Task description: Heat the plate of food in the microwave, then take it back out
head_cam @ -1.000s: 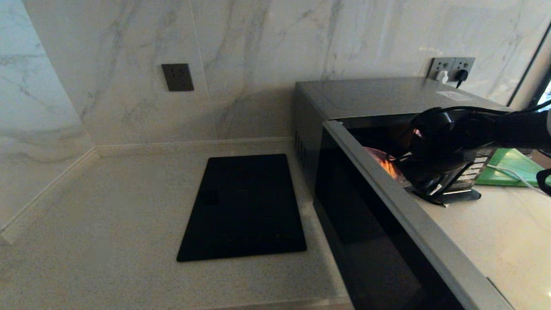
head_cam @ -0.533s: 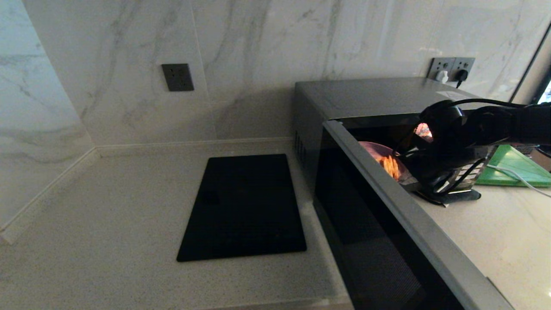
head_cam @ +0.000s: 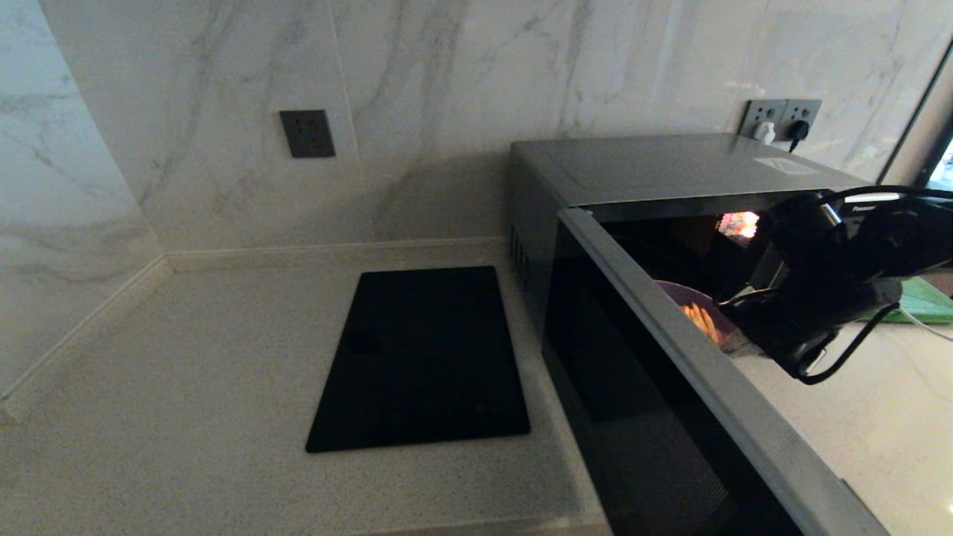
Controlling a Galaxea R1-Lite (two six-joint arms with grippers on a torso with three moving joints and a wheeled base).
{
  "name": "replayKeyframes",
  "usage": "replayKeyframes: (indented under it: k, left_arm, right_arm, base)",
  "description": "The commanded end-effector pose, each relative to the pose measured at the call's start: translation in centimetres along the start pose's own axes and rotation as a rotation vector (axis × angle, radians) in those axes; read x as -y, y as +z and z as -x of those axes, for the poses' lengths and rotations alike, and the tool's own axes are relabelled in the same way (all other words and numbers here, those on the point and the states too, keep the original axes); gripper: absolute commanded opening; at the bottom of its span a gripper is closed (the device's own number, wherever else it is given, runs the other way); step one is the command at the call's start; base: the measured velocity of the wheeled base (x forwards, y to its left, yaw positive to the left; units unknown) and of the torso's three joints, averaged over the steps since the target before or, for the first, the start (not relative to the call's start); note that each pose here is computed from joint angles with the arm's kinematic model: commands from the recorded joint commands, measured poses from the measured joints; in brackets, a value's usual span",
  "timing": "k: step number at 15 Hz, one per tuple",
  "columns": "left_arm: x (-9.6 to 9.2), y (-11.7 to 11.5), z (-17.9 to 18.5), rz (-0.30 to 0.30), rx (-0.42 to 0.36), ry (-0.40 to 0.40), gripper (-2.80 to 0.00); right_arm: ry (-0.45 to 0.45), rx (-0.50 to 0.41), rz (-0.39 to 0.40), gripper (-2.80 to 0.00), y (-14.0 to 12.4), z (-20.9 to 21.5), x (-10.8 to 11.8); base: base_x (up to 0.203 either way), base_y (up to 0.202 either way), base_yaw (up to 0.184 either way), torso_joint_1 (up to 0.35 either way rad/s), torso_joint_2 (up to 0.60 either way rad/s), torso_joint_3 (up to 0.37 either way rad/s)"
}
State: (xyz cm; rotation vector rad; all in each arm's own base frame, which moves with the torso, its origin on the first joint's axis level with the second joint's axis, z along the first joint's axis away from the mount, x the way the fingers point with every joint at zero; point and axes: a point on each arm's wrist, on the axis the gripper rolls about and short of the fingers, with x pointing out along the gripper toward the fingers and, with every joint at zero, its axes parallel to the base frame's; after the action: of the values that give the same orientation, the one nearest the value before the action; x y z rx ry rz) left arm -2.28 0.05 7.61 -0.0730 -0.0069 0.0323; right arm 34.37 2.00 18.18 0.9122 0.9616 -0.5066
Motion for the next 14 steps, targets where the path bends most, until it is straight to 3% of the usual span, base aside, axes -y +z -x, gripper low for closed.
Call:
replayKeyframes:
  k: [1,5,7,14]
  left_arm:
    - [0.0,0.0,0.0,0.001,-0.001,0.001,-2.8]
    - [0.0,0.0,0.0,0.001,-0.001,0.001,-2.8]
    - [0.0,0.0,0.0,0.001,0.0,0.001,-2.8]
    - [0.0,0.0,0.0,0.001,0.0,0.001,-2.8]
  right_arm:
    - [0.014,0.039,-0.005,-2.8,-0.9,3.4,1.8]
    - [-0.047,0.1,-0.014,-2.8,-2.7,6.1,5.8]
    - [-0.071,0.146,-0.059,-2.8,-2.4,7.6,8.6]
    - [-0.251,0.344,-0.292,-2.8,3.7,10.3,17.6]
  base:
    - [0.0,0.0,0.0,0.0,0.0,0.0]
    - [0.0,0.0,0.0,0.0,0.0,0.0]
    - [0.0,0.0,0.0,0.0,0.0,0.0]
    - [0.0,0.0,0.0,0.0,0.0,0.0]
